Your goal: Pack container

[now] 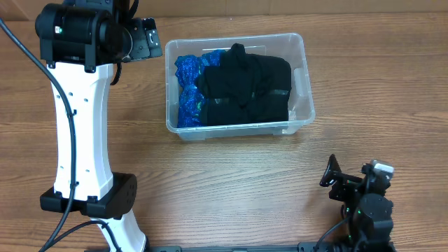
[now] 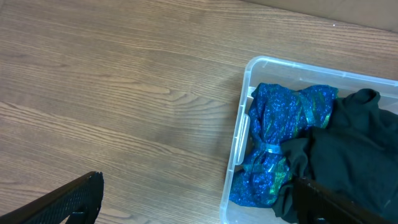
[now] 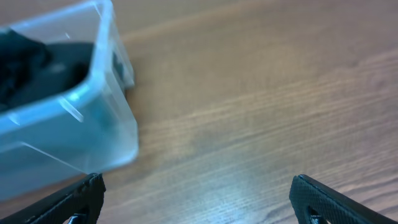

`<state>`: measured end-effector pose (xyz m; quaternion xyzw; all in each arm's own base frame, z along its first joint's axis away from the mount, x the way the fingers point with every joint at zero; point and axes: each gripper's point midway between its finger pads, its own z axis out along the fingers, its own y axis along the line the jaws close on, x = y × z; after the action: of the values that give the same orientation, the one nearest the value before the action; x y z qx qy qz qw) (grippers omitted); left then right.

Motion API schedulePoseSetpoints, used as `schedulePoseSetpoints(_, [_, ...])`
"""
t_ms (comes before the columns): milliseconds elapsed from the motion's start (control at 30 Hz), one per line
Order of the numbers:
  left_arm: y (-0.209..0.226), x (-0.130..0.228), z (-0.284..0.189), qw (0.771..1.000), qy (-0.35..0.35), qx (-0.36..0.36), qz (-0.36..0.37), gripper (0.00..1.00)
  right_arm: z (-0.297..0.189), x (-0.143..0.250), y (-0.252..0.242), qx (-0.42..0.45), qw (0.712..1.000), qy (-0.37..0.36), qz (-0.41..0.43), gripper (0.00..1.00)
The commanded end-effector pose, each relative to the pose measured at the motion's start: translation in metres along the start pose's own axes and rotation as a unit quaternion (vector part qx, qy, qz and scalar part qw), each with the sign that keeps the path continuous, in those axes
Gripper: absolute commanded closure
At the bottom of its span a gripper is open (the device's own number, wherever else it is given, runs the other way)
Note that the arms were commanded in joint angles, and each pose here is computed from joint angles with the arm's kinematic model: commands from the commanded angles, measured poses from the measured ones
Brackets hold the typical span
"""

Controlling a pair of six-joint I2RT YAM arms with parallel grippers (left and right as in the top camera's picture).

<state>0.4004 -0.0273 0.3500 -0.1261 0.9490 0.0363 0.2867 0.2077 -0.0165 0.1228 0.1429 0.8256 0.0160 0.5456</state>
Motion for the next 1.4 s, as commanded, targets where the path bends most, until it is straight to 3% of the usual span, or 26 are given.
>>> schedulePoseSetpoints(0, [0.002,-0.002,0.001,1.000,-0.002,-0.007,0.003,0.00,0.007,0.016,-0.001,-0.002,1.000,0.018,-0.002,0.00])
schedulePoseSetpoints(600, [0.002,-0.002,0.001,1.000,-0.002,-0.007,0.003,0.00,0.007,0.017,0.000,-0.005,1.000,0.019,-0.002,0.00])
schedulePoseSetpoints(700, [0.029,-0.011,-0.016,0.996,-0.037,-0.064,0.047,0.00,0.007,0.017,0.000,-0.005,1.000,0.019,-0.002,0.00])
schedulePoseSetpoints(867, [0.029,-0.005,-0.045,0.995,-0.065,-0.055,0.060,0.00,0.007,0.017,0.000,-0.005,1.000,0.019,-0.002,0.00])
schedulePoseSetpoints(967, [0.015,-0.011,-0.057,0.991,-0.113,-0.002,0.077,0.00,0.007,0.017,0.000,-0.005,1.000,0.019,-0.002,0.00])
schedulePoseSetpoints(1033, [-0.007,-0.014,-0.059,0.975,-0.155,0.064,0.143,0.00,0.007,0.017,0.000,-0.005,1.000,0.019,-0.002,0.00])
schedulePoseSetpoints(1133, [-0.019,0.004,-0.049,0.949,-0.210,0.110,0.207,0.00,0.007,0.017,0.000,-0.005,1.000,0.019,-0.002,0.00])
schedulePoseSetpoints(1367, [0.009,0.105,0.007,0.949,-0.220,0.108,0.200,0.00,0.007,0.017,0.000,-0.005,1.000,0.019,-0.002,0.00])
